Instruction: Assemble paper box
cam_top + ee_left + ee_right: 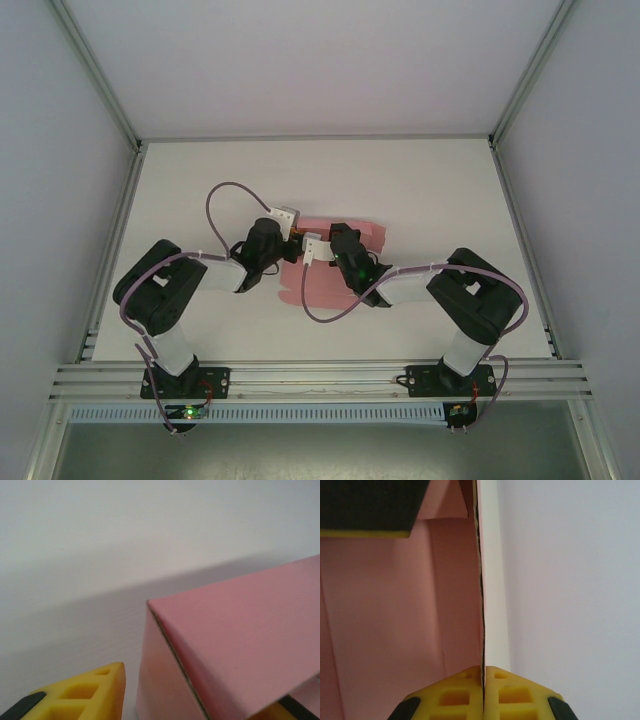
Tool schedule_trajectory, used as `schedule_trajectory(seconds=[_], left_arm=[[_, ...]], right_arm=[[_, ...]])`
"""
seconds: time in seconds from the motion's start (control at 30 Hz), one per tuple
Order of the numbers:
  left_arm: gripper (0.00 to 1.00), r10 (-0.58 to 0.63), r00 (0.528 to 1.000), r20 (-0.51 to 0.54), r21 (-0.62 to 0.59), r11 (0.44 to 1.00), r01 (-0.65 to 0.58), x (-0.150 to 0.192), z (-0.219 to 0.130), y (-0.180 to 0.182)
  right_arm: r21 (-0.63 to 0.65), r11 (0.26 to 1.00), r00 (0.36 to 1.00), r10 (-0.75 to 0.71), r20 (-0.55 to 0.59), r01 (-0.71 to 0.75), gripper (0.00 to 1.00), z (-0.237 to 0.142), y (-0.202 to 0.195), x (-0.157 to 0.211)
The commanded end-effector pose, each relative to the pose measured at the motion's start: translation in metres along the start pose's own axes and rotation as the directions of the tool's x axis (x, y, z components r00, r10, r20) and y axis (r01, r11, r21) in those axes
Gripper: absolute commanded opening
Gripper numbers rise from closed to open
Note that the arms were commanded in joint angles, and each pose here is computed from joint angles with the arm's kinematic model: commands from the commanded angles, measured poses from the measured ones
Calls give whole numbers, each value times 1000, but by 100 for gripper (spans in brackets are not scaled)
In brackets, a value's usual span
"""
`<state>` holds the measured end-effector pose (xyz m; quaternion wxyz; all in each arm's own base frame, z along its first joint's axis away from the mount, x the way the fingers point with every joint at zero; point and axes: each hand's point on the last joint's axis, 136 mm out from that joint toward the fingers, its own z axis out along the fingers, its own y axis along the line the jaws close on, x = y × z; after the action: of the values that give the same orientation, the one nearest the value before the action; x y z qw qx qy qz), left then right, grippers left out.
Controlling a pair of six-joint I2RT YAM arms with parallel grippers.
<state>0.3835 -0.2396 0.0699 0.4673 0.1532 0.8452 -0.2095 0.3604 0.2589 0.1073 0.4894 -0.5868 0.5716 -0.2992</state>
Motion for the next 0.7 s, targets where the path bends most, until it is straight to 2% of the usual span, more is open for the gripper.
schedule_trajectory(seconds=[0.0, 0.1, 0.2, 0.3, 0.53, 0.67], left_arm=[[36, 10, 999, -42, -153, 988, -17, 20, 3, 29], [34, 9, 999, -44, -177, 984, -17, 25, 5, 34], [27, 3, 999, -46, -231, 973, -14, 27, 6, 43], [27, 15, 997, -79, -244, 969, -33, 32, 8, 46], [22, 16, 998, -67, -283, 959, -35, 33, 7, 51], [10, 4, 997, -78, -372, 928, -33, 38, 3, 66]], right_arm=[[-140, 989, 999, -49, -21, 46, 0, -8, 42, 11], [-142, 989, 999, -47, -22, 44, 0, -8, 43, 11], [-142, 989, 999, -46, -22, 43, 0, -8, 43, 11], [-144, 989, 998, -49, -27, 45, 0, -8, 43, 12], [-138, 989, 998, -53, -36, 47, 0, -8, 42, 14], [-140, 990, 998, -41, -50, 34, 0, -10, 39, 19]])
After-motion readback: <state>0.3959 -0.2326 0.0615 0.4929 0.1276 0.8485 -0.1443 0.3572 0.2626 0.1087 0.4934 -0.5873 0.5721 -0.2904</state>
